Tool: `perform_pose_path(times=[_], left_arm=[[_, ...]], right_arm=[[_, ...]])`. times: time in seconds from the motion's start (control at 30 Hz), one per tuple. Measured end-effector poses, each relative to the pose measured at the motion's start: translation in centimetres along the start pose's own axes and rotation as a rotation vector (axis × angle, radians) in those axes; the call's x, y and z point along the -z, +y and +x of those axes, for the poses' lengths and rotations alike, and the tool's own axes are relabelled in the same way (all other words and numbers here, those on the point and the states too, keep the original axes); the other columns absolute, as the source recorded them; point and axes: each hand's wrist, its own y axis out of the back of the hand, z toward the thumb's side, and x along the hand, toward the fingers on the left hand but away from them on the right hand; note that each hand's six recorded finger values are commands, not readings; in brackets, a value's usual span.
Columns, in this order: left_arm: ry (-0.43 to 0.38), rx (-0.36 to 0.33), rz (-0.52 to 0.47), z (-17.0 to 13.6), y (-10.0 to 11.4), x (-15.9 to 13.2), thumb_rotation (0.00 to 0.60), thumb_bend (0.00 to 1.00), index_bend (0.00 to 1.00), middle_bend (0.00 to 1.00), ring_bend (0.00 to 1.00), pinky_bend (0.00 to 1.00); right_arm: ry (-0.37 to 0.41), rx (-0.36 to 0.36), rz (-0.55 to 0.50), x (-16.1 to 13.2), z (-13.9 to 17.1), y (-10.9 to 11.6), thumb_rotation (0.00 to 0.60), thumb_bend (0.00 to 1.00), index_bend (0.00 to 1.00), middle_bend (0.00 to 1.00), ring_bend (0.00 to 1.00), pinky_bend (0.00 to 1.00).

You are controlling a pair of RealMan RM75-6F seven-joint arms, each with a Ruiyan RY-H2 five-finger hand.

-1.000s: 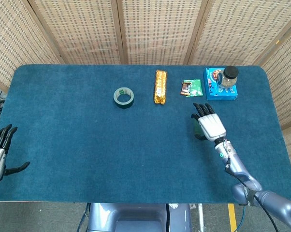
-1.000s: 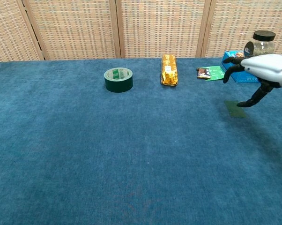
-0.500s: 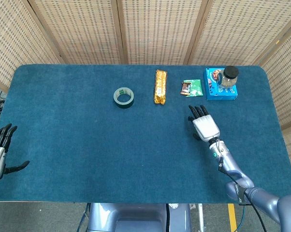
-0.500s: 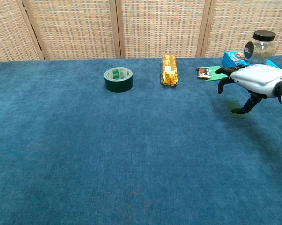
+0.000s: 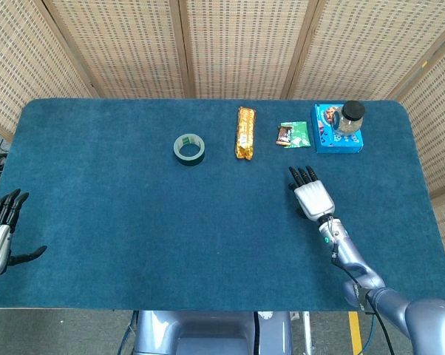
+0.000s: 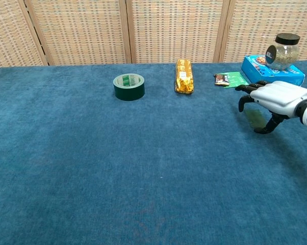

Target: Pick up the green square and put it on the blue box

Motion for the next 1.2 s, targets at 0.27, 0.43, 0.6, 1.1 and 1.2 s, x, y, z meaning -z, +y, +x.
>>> perform_pose_path(times=[0.27,0.43,0.6,1.1,1.2], left_arm=[[-0.001,0.001,-0.002,0.0,0.0,0.0,0.600,0.00,0.00,0.00,0.00,0.00],[-0.002,0.004,-0.002,0.0,-0.1,0.0,0.600,0.00,0.00,0.00,0.00,0.00],[-0.003,0.004,-0.001,0.0,-0.1,0.0,0.600,0.00,0.00,0.00,0.00,0.00],[-0.008,0.009,-0.001,0.0,-0.2,-0.1,0.600,0.00,0.00,0.00,0.00,0.00],[-0.010,0.009,-0.001,-0.1,-0.2,-0.1,0.600,0.00,0.00,0.00,0.00,0.00]], right_arm=[[-0.010,0.008,0.040,0.3,-0.2,-0.4,0.600,0.31,0.30,0.00,0.00,0.00],[-0.015,-0.002,0.059,0.5,-0.5,-0.7,0.600,0.31,0.30,0.00,0.00,0.00],[-0.019,-0.022,0.073,0.7,-0.7,-1.0,0.600,0.31,0.30,0.00,0.00,0.00],[-0.073,-0.009,0.132,2.0,-1.6,-0.4,0.600,0.34,0.30,0.00,0.00,0.00],[-0.100,0.029,0.128,2.7,-2.0,0.7,0.600,0.33,0.30,0.00,0.00,0.00]])
